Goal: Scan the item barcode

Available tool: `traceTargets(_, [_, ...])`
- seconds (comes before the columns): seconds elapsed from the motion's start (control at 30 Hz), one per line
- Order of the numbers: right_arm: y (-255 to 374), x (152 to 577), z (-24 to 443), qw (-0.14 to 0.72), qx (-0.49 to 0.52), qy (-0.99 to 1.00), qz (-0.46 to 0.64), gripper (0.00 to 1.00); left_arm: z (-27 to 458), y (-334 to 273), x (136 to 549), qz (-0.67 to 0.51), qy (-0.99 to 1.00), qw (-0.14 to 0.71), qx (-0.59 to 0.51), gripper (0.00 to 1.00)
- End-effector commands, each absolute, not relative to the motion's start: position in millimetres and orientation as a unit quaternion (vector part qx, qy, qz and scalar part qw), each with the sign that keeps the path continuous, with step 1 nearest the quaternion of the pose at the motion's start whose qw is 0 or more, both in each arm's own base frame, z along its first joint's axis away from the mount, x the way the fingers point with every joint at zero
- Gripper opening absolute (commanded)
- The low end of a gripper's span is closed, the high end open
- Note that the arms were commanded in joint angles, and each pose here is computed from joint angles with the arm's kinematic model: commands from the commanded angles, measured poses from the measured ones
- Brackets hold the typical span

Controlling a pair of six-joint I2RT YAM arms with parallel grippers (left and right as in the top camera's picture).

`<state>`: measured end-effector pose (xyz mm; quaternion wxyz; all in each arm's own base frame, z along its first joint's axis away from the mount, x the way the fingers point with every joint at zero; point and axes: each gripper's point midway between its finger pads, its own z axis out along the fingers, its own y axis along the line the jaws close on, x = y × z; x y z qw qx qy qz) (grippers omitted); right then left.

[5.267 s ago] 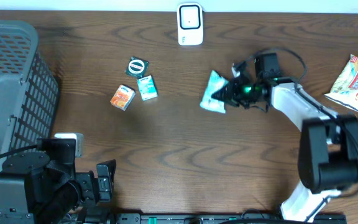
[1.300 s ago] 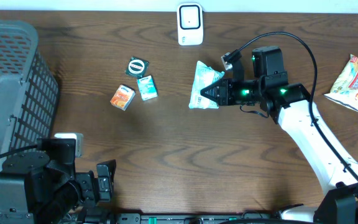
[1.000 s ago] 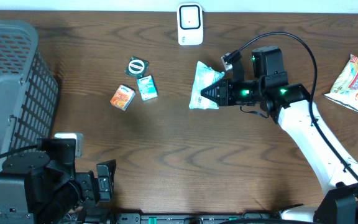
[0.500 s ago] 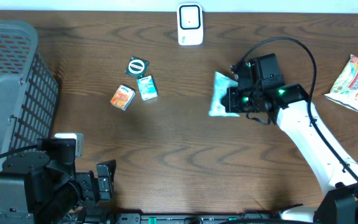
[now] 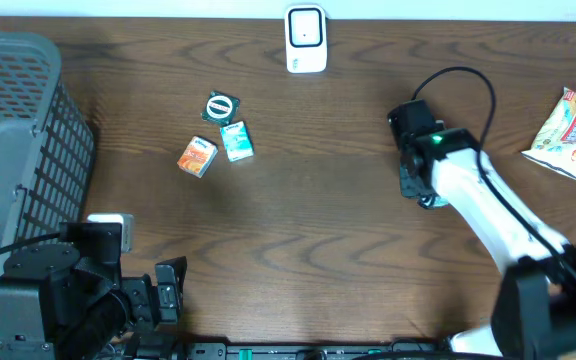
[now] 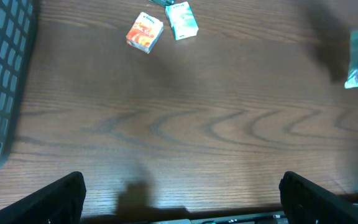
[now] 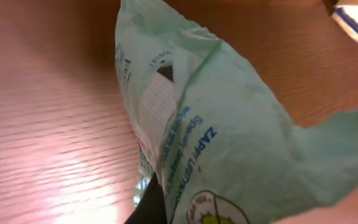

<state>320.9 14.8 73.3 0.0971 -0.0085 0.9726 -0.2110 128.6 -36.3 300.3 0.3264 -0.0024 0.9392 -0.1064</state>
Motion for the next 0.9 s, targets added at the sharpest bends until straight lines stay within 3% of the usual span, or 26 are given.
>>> traceTargets(0.0, [5, 323, 61, 0.078, -0.014, 0.965, -0.251, 0.08, 301, -35, 129, -0.103, 0.939, 0.327, -0.006, 0.97])
traceTargets(0.1, [5, 319, 47, 0.056, -0.012, 0.965, -0.258, 0.14, 301, -35, 129, -0.103, 0.939, 0.327, -0.006, 0.98])
traceTargets(0.23, [22, 316, 37, 0.051, -0.007, 0.972, -0.227, 0.32, 301, -35, 129, -0.103, 0.939, 0.327, -0.006, 0.98])
traceTargets(0.4, [47, 312, 35, 0.046, -0.033, 0.979, -0.198, 0.42, 301, -35, 129, -0.103, 0.939, 0.327, -0.006, 0.98])
traceTargets(0.63, [105, 318, 44, 0.07, -0.079, 0.985, -0.135, 0.36, 301, -35, 129, -0.103, 0.939, 0.327, -0.006, 0.97])
traceTargets(0.77, [127, 330, 61, 0.098, -0.095, 0.983, -0.122, 0.4, 301, -35, 129, -0.103, 0.939, 0.327, -0.006, 0.98])
traceTargets(0.87, [130, 338, 77, 0.111, -0.096, 0.981, -0.125, 0.65, 301, -35, 129, -0.103, 0.939, 0.327, -0.006, 0.98])
